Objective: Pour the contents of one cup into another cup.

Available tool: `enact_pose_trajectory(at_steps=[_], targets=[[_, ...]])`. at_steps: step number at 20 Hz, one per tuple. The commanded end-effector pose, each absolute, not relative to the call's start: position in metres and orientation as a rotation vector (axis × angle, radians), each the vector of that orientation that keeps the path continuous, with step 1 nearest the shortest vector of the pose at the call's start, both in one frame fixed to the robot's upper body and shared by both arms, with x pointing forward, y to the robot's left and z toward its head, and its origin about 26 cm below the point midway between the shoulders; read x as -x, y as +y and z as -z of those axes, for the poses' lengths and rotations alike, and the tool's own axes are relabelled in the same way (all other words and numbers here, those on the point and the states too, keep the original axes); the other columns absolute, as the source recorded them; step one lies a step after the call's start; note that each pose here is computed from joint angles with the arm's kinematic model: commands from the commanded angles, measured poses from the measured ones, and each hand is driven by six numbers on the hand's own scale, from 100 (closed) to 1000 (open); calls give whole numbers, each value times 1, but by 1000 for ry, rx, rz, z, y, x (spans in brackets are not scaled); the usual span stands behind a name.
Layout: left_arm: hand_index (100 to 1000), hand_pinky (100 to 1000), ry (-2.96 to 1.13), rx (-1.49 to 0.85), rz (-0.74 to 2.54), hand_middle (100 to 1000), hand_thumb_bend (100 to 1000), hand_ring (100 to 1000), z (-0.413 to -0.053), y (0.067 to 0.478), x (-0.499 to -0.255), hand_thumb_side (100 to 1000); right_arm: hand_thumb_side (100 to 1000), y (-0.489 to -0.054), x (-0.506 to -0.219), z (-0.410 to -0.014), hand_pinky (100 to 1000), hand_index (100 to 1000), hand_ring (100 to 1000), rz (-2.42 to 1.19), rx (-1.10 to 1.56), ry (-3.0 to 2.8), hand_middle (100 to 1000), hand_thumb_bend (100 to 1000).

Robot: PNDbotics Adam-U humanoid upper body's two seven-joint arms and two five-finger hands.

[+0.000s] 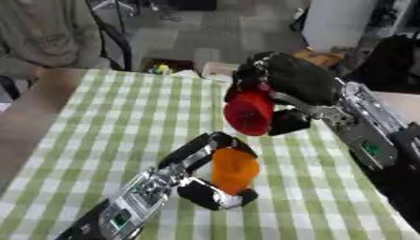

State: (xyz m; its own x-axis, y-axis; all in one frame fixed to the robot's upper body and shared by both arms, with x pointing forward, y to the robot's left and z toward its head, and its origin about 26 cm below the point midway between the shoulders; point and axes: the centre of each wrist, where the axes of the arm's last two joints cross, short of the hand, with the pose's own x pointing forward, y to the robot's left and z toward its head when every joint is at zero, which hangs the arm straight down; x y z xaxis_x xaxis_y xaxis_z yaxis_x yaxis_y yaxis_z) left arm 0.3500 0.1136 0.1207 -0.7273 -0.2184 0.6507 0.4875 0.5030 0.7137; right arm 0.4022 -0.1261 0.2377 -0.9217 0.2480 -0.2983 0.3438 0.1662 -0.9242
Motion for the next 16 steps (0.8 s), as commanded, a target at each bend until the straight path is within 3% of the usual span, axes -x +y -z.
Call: enact_pose_trajectory(at_steps=[1, 16], targets=[[644, 385, -2061, 202, 1269, 134, 100, 241, -131, 118, -352, 266, 100, -130, -400, -251, 600, 466, 539, 1859, -630, 2309, 319, 100], [646, 388, -2064, 207, 1272, 136, 100, 243, -132, 118, -352, 267, 100, -129, -399, -252, 600, 466, 540, 1856, -635, 2294, 320, 100]])
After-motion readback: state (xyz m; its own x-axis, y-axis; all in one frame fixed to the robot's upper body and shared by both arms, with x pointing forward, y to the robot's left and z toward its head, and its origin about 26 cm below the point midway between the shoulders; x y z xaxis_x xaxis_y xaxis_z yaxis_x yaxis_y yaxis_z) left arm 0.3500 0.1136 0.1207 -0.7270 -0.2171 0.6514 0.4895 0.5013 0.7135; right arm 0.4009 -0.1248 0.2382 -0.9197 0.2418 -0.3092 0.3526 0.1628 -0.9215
